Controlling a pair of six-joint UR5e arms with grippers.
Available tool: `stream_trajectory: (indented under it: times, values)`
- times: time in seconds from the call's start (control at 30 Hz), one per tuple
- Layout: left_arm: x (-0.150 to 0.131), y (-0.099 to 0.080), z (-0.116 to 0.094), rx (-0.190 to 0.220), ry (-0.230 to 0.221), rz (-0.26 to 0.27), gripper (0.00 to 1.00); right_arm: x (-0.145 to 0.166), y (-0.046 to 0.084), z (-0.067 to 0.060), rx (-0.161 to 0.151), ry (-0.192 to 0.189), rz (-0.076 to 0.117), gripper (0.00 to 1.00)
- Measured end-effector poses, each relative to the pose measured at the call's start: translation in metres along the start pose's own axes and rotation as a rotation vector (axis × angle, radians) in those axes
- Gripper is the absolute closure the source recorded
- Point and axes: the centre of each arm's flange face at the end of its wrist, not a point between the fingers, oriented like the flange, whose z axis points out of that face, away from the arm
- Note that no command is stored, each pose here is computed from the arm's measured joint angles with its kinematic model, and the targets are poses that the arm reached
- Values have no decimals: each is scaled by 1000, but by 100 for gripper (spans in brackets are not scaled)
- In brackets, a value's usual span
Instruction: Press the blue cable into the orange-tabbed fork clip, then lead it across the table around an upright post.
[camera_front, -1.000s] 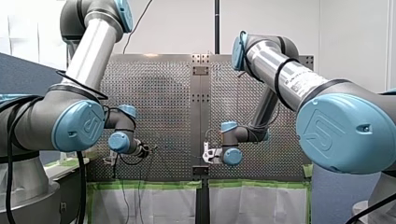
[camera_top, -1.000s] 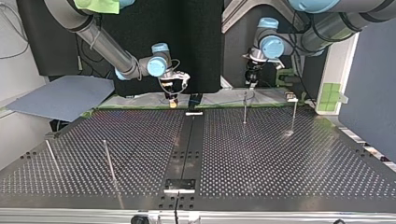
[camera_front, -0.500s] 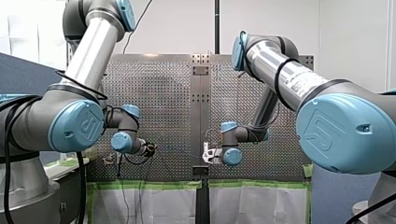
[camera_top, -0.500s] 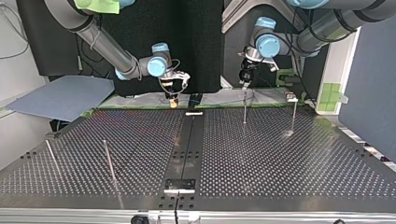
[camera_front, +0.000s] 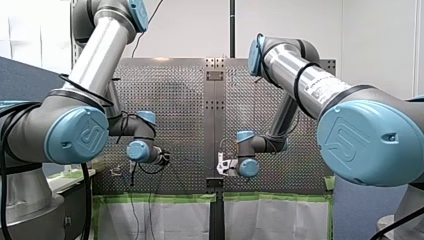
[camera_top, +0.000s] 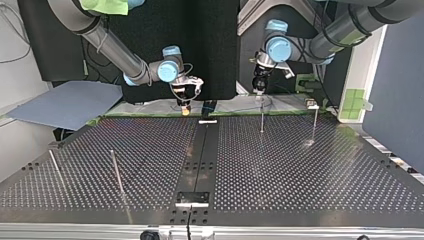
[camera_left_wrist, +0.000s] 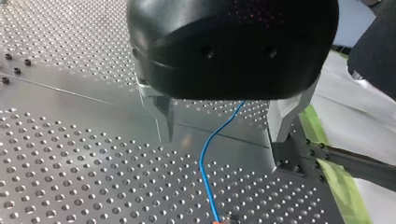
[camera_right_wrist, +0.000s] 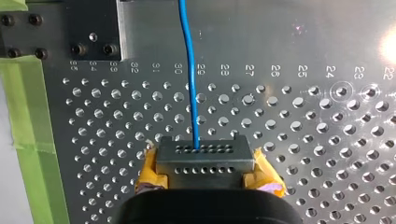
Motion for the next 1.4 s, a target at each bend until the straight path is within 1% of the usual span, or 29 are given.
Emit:
stream_trajectory:
  times: [0.13, 0.2, 0.4, 0.53, 0.63, 0.8, 0.9, 1.03, 1.27, 1.4]
  values:
    - [-2, -7, 1, -7, -19, -22, 0, 0, 0, 0, -1, 0, 1, 100]
    - [-4, -9, 3, -18, -30, -29, 0, 0, 0, 0, -1, 0, 1, 100]
    - [-9, -12, 7, -48, -59, -35, 0, -1, 0, 0, 0, -3, -1, 100]
    - [-9, -14, 9, -52, -64, -34, 0, -2, 0, 0, 0, -3, -1, 100]
    - [-3, -16, 11, -52, -57, -32, 0, -2, 0, 0, 0, -3, -1, 100]
    - [11, -19, 21, -56, -52, -29, 0, -2, -1, -1, 1, -4, -1, 100]
    - [15, -22, 28, -58, -52, -28, 0, -2, -1, -1, 3, -5, -1, 100]
    - [14, -28, 34, -52, -61, -29, 0, -3, -2, -1, 4, -7, -2, 100]
    - [10, -34, 37, -51, -72, -31, 0, -3, -3, -1, 5, -9, -3, 100]
    - [3, -38, 44, -66, -96, -33, 0, -3, -3, -2, 5, -10, -4, 100]
